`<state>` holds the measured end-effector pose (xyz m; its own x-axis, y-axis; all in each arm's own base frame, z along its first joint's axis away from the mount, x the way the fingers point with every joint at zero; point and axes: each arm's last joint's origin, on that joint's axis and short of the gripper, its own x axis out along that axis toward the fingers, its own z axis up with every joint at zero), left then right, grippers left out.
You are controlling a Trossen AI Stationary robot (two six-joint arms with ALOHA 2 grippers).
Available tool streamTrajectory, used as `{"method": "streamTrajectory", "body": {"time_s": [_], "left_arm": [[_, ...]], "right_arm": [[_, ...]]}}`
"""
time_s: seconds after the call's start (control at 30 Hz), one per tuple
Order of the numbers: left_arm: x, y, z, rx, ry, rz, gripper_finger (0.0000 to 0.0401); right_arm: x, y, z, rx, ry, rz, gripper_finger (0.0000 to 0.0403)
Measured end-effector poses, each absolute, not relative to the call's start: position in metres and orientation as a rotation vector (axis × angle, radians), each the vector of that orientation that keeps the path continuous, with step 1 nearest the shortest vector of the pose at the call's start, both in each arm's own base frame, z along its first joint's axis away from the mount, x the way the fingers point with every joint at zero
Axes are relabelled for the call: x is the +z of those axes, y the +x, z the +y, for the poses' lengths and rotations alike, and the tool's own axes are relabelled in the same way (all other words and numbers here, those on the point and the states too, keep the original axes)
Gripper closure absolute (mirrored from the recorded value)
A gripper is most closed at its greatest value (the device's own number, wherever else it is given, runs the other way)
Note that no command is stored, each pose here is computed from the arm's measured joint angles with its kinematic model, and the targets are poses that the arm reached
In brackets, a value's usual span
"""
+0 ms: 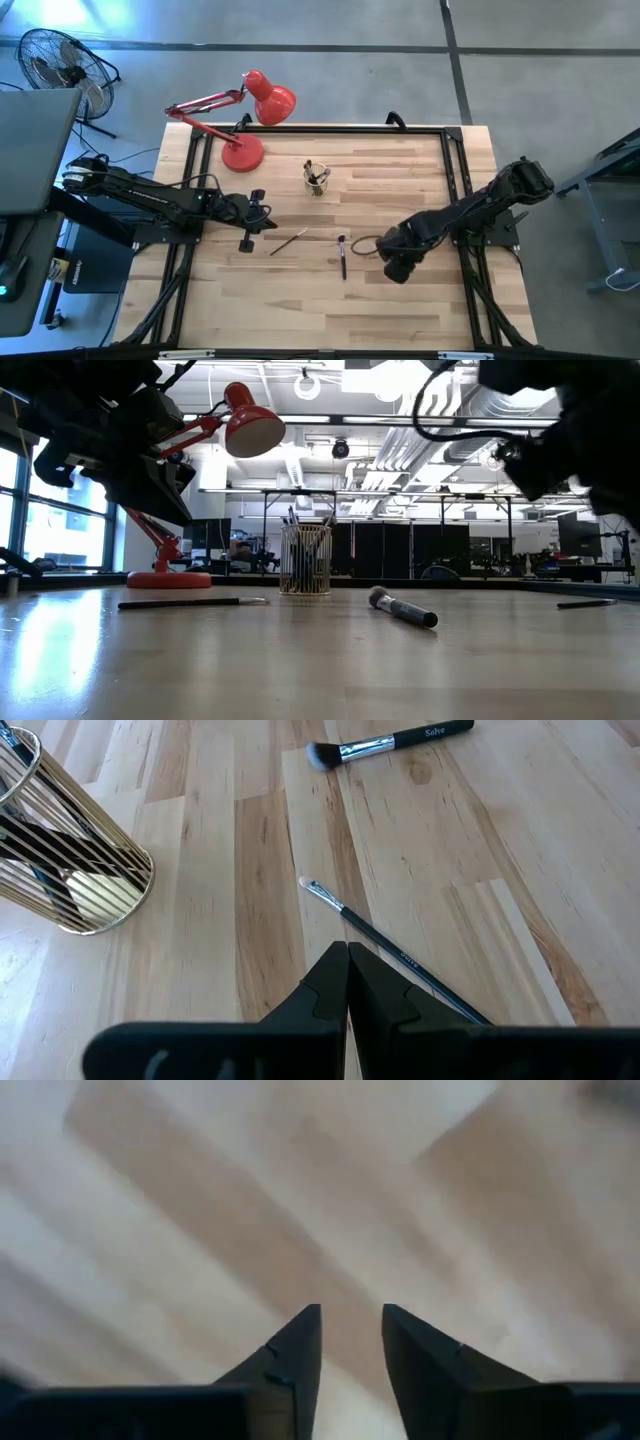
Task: Put items in baskets/containers
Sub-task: Put the black eyeshadow brush into the gold pen holder
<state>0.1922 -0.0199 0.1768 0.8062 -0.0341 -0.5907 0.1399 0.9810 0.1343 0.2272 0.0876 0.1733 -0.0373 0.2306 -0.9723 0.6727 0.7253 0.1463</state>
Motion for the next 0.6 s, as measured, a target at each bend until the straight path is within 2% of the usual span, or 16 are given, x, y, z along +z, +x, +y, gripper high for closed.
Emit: {"method": "streamTrajectory", "body": {"time_s": [0.07, 0.2, 0.27, 0.37, 0.6], "left_arm": [[0.177, 0.192, -0.020, -0.094, 0.175, 0.627, 0.0400], [0.177, 0.192, -0.020, -0.094, 0.175, 0.627, 0.0400], [0.177, 0.192, -0.020, -0.094, 0.175, 0.626, 0.0400], [0.177, 0.192, -0.020, -0.094, 0.175, 0.627, 0.0400], [0.177, 0.192, -0.020, -0.103, 0.170, 0.626, 0.0400]], "right_arm": [[0.174, 0.222, 0.093, -0.441, 0.783, 1.656, 0.0319], [0.175, 0.208, 0.101, -0.643, 0.870, 1.739, 0.0356], [0.179, 0.203, 0.104, -0.674, 0.899, 1.732, 0.0376], [0.194, 0.196, 0.105, -0.689, 0.916, 1.611, 0.0398], [0.245, 0.158, 0.082, -0.798, 0.934, 1.130, 0.0401]]}}
